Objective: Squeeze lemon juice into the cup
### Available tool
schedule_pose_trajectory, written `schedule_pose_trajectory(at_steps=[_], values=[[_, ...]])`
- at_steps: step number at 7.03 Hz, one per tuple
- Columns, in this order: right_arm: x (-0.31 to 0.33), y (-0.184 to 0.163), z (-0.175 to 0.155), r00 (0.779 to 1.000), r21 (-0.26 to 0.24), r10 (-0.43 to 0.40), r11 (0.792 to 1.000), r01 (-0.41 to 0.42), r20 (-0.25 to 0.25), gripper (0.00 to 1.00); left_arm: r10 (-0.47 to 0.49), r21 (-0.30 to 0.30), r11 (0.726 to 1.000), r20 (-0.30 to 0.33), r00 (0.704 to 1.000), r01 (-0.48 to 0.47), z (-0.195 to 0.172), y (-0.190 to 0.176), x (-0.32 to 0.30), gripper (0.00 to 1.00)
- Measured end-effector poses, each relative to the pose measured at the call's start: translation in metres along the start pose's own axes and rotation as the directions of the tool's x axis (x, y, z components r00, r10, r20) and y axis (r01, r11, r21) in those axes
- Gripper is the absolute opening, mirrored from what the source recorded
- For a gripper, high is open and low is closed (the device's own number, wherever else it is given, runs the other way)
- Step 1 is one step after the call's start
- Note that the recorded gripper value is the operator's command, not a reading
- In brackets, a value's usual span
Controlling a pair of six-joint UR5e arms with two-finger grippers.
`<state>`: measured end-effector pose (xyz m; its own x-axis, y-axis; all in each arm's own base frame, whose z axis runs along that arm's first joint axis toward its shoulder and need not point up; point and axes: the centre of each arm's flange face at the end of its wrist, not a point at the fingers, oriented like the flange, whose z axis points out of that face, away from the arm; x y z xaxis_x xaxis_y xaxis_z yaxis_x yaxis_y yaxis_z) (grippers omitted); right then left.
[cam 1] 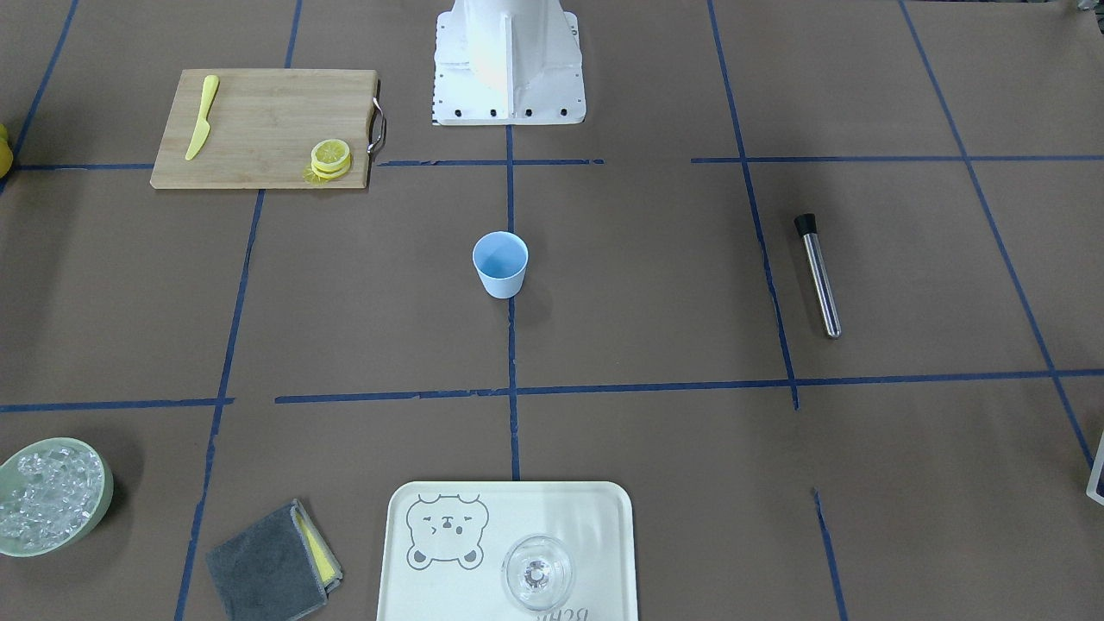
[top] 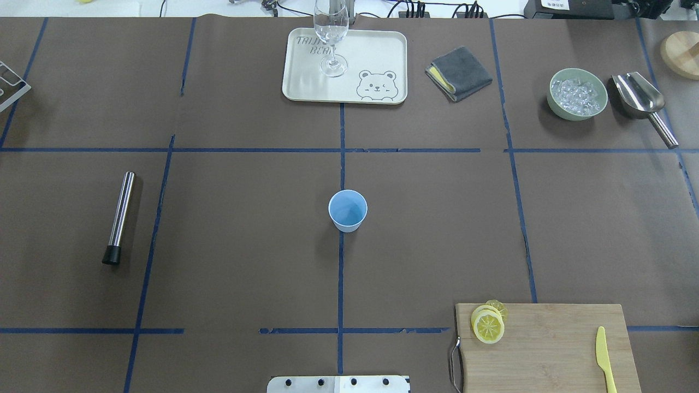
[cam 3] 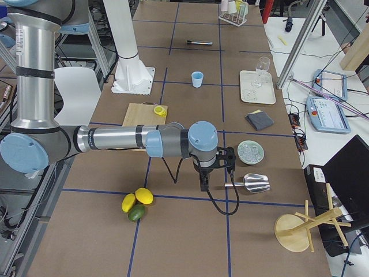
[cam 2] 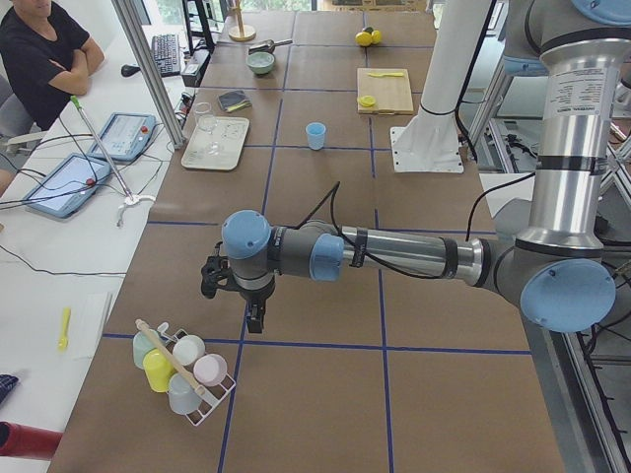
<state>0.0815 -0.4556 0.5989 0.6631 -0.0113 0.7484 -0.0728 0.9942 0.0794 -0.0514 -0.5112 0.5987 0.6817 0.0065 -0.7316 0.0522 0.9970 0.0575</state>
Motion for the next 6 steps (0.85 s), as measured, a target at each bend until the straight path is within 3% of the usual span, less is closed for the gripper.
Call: schedule_pose_trajectory(at_steps=[4,6], values=[[-0.021,-0.014,-0.011,0.999,0.022,-0.038,0.999,0.038,0.006,1.0,0.071,0.038,0.997,-0.017,0.997,-0.071,-0.018,-0.003,0.063,1.0],[-0.041,-0.015,-0.005,0.998,0.009,-0.02,1.0,0.019,0.053,1.0,0.037,0.029,0.999,-0.038,0.999,-0.036,-0.013,0.001,0.112,1.0]])
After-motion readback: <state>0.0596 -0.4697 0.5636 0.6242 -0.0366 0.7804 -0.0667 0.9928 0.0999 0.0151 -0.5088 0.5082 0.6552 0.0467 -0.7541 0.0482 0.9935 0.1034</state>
